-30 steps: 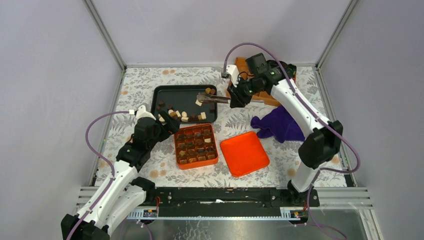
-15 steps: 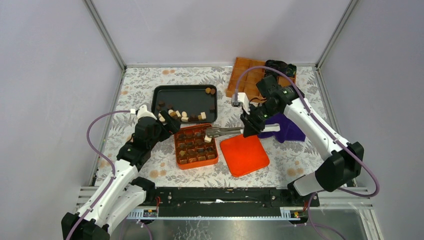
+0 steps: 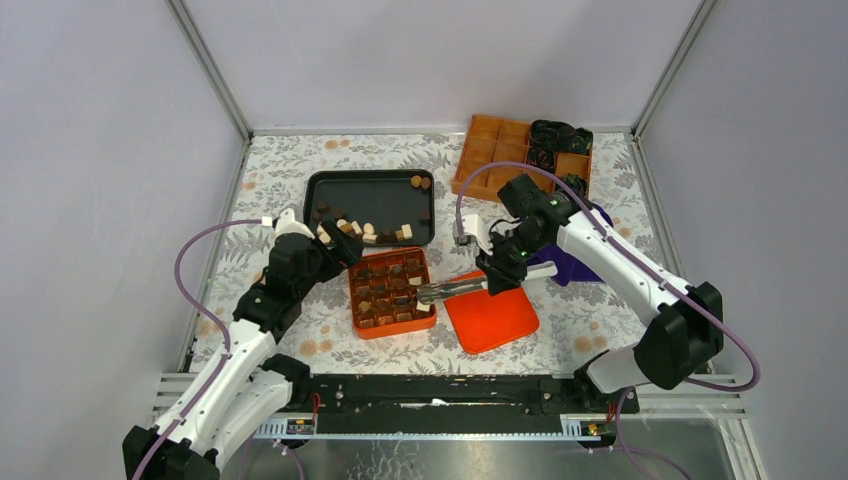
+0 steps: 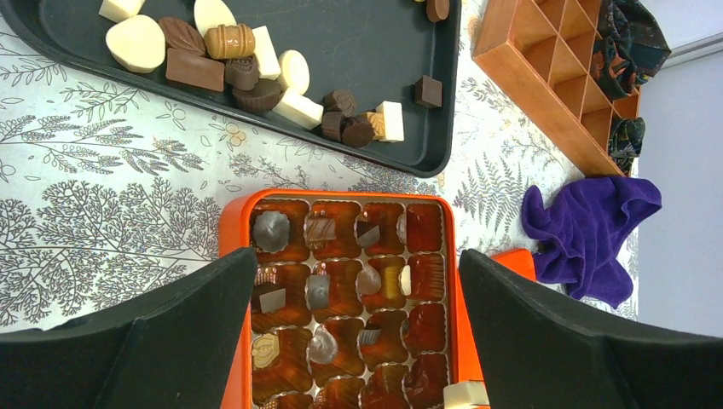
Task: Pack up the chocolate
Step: Place the fake chocolate in the packing box.
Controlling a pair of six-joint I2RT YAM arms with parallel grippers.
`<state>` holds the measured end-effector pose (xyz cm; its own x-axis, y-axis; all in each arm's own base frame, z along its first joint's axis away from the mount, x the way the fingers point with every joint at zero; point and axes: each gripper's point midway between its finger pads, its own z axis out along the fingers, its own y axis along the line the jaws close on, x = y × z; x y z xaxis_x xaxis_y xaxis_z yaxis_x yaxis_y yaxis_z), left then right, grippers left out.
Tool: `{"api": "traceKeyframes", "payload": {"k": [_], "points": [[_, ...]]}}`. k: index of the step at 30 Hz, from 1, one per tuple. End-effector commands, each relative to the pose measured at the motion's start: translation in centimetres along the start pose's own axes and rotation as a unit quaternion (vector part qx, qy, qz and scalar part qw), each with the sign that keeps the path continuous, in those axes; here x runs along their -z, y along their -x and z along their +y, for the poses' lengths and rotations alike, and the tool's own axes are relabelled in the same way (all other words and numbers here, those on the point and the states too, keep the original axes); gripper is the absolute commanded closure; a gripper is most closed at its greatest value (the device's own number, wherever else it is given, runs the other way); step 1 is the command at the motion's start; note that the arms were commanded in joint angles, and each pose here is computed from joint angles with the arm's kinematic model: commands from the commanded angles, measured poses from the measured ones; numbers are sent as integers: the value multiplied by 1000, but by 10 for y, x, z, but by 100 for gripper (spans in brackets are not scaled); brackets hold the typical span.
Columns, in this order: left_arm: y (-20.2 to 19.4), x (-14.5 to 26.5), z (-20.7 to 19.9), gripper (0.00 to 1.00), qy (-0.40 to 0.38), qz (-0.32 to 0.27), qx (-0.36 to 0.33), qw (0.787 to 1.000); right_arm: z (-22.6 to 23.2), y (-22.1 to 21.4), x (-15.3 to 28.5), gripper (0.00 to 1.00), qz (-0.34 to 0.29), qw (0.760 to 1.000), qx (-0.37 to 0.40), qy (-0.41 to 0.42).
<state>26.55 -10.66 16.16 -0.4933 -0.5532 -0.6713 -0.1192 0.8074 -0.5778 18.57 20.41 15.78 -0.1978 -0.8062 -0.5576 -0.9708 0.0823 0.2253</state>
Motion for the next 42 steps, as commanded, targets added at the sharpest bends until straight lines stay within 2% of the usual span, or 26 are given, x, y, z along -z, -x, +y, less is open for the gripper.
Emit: {"api": "traceKeyframes", "payload": {"k": [1,16,25,31,42], "points": [[10,1,-9,4,-26,-23,2,999,-4,8,1,93,-3,999,39,-21],[13,-6,-16,4,-28,-14,-6,999,-7,8,-12,84,28,998,60,-14],[11,-12,-14,4,-26,-9,-10,1000,-10,8,-14,67,33,997,62,-18],[10,-14,-13,4,-26,-6,-11,1000,-8,14,-13,62,23,998,57,-14],[8,-14,-8,4,-21,-6,-14,1000,-7,32,-4,61,-2,999,47,-13]]}}
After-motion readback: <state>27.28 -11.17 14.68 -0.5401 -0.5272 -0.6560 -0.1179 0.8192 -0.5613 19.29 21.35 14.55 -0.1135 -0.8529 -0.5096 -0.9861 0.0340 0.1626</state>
